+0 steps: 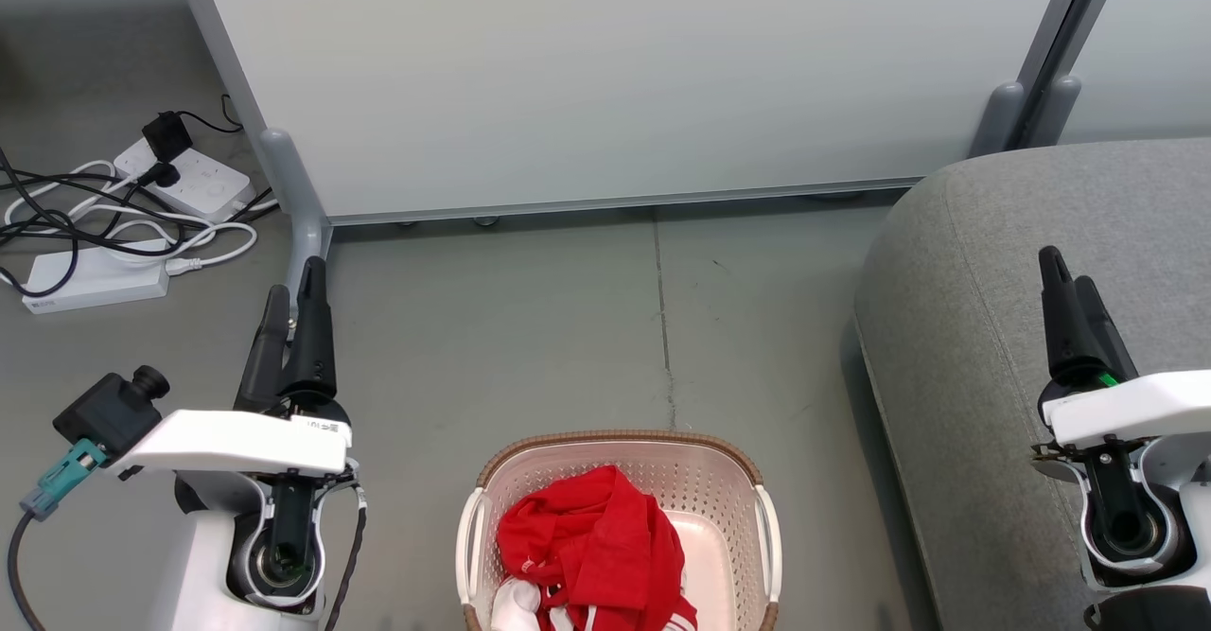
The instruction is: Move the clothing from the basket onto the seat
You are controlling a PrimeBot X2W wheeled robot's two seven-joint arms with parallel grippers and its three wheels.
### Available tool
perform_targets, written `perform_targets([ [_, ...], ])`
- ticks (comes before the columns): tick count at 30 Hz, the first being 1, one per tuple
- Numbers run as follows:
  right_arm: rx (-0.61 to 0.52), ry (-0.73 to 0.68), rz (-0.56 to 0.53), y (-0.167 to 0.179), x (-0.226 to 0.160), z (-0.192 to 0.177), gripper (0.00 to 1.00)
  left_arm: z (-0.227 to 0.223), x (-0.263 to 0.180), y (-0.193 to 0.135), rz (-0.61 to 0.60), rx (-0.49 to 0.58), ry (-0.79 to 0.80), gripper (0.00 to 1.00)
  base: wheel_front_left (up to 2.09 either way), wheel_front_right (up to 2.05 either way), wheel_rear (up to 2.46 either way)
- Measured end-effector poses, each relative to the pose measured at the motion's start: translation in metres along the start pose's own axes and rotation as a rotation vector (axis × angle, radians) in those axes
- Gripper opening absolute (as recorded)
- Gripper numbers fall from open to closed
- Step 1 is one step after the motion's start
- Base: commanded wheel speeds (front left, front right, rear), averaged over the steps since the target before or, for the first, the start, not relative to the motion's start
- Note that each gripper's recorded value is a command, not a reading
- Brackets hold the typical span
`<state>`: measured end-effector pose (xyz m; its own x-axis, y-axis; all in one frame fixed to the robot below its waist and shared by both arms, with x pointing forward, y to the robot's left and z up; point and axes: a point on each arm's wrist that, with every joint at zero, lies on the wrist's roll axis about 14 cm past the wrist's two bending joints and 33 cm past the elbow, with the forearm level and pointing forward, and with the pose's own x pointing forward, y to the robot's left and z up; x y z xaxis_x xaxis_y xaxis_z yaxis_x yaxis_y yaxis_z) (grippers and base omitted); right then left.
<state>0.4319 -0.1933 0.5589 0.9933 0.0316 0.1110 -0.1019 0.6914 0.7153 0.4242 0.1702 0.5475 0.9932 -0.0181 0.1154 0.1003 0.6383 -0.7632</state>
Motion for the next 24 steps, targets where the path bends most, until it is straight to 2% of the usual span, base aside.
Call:
perform_targets([
  [6,-0.106,-0.003,0.033,0.009,-0.001,0.0,1.0,-0.001,-0.001,-0.008,-0.03,0.111,0.005,1.0,0.0,0.0,0.0],
  [24,-0.407,0.037,0.089,0.016,-0.012,-0.021,1.0,-0.022,-0.014,-0.001,-0.025,0.384,0.075,1.0,0.0,0.0,0.0],
])
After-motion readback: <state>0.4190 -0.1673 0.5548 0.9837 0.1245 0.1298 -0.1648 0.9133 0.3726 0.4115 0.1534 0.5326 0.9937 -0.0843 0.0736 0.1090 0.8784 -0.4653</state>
